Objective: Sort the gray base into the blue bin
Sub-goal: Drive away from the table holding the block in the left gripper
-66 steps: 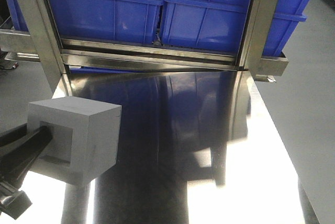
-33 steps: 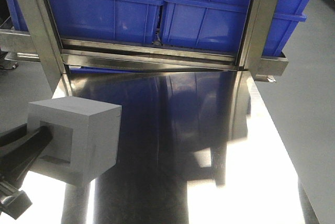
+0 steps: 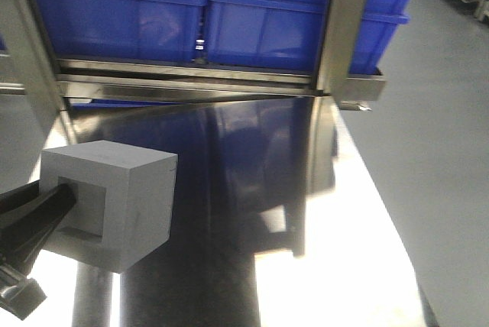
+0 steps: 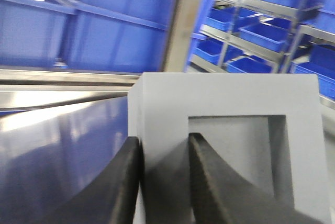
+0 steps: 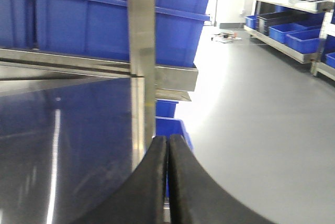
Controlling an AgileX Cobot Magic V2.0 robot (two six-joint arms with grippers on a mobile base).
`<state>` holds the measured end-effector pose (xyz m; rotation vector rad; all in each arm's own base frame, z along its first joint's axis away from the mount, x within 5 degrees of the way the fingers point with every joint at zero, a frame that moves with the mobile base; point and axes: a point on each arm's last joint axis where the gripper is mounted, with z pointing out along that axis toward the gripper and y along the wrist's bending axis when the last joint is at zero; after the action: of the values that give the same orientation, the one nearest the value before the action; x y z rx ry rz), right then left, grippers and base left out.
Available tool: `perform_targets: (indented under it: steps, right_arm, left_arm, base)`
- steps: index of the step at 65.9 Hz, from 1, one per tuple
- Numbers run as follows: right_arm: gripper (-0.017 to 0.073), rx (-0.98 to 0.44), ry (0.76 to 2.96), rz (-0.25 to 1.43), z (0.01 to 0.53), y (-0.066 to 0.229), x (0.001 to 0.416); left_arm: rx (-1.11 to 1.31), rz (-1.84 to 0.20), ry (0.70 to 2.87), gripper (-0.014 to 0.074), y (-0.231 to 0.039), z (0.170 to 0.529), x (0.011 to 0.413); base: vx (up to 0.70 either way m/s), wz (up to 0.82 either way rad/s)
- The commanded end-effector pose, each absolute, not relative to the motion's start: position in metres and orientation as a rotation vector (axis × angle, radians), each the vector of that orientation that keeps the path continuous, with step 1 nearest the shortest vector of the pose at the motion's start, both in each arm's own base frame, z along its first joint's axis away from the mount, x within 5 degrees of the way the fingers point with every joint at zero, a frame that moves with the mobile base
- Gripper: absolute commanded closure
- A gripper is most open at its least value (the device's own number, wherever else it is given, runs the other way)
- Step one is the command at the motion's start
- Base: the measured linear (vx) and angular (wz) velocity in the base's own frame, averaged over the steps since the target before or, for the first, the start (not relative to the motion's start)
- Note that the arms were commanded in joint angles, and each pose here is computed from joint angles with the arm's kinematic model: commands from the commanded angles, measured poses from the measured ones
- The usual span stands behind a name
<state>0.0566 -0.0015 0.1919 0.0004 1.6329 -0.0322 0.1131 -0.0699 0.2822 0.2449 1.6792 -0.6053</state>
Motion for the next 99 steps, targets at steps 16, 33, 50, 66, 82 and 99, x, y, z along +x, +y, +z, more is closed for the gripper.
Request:
perform_targets:
  steps: [16,33,50,66,82,99]
  right_arm:
    - [0.0568,-0.009,1.562,-0.042,0.1941,-0.0013,0.0565]
    - [0.0568,-0.009,1.562,-0.042,0.1941,-0.0013,0.0565]
    - [0.0568,-0.009,1.562,-0.042,0.1941,-0.0013,0.0565]
    - [0.0568,-0.009,1.562,-0.042,0.1941,-0.0013,0.0565]
    - [0.0568,-0.009,1.562,-0.042,0.1941,-0.0013,0.0565]
    - [0.0568,-0.009,1.562,-0.042,0.1941,-0.0013,0.0565]
  left_arm:
    - [0.202,-0.632,1.546,0.0599,-0.0686,0.3032,0.1140]
    - [0.202,-0.632,1.546,0.0599,-0.0686,0.3032,0.1140]
    - [0.202,-0.632,1.546,0.0599,-0.0686,0.3032,0.1140]
    - [0.202,-0.632,1.546,0.0599,-0.0686,0.3032,0.1140]
    - [0.202,-0.632,1.546,0.0599,-0.0686,0.3032,0.1140]
    - [0.202,-0.632,1.546,0.0599,-0.0686,0.3032,0.1140]
  base:
    - [-0.07,-0.48]
    - [-0.08,-0.59]
    - [-0.08,-0.58]
    - [-0.07,-0.48]
    - [-0.04,-0.42]
    - [-0.01,-0.51]
